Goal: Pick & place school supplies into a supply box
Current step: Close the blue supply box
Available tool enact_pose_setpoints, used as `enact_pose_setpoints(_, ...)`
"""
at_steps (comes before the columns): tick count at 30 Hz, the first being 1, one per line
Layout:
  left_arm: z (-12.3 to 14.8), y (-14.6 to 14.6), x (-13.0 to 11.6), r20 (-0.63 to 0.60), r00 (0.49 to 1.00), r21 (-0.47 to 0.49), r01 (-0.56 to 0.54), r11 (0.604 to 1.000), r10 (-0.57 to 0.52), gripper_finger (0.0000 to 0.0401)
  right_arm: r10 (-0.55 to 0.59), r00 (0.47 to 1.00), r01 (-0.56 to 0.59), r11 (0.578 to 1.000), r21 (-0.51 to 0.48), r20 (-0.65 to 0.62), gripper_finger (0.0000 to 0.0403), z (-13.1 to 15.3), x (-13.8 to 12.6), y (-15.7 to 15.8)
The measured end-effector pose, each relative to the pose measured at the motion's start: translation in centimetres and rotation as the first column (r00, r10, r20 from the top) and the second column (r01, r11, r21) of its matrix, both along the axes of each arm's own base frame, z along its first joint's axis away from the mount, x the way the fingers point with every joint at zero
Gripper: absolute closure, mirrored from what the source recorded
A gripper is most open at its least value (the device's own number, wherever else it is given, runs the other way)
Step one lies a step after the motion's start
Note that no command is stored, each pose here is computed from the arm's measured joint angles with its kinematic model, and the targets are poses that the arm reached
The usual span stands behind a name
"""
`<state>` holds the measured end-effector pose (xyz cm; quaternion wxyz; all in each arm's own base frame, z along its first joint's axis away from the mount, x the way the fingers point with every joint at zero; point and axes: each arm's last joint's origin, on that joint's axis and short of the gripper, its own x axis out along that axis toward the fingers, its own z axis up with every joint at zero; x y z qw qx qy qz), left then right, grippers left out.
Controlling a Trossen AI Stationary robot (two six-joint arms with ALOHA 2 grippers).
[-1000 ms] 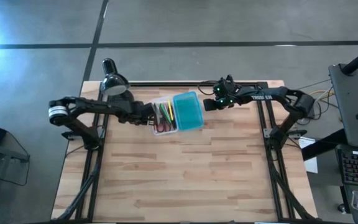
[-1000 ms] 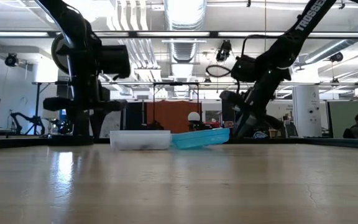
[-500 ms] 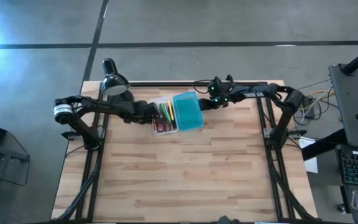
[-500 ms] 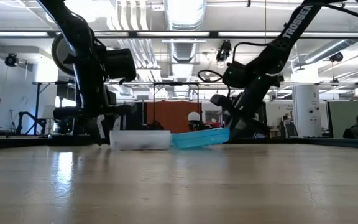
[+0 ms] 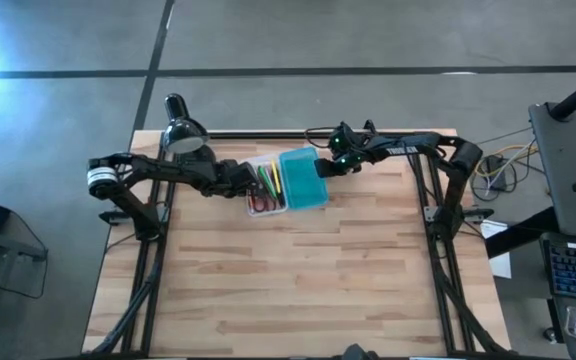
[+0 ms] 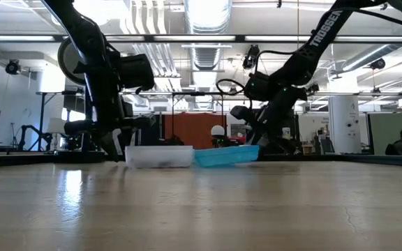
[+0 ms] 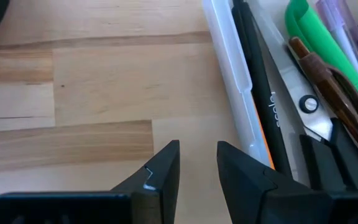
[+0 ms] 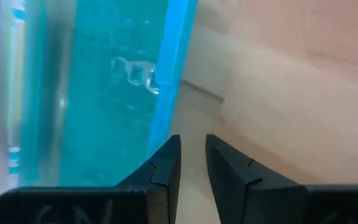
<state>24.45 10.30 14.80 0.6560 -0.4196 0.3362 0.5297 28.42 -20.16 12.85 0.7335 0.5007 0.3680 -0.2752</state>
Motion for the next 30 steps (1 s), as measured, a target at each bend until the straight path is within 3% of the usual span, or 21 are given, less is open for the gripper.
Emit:
enact_pose_setpoints(14,0.0,0.1,0.0,-0.003,1.000,0.004,0.010,1.000,-0.010,0.0310,0.000,0.998,0.003,0.999,-0.050,0.063,0.0335,2.9,0.4,-0.6)
enact_pose_setpoints(30,0.1,0.2,0.2,0.016,1.000,0.024,0.014,1.000,-0.014,0.0310,0.099,0.989,-0.085,0.988,-0.126,0.107,0.0335,7.3,2.5,-1.4)
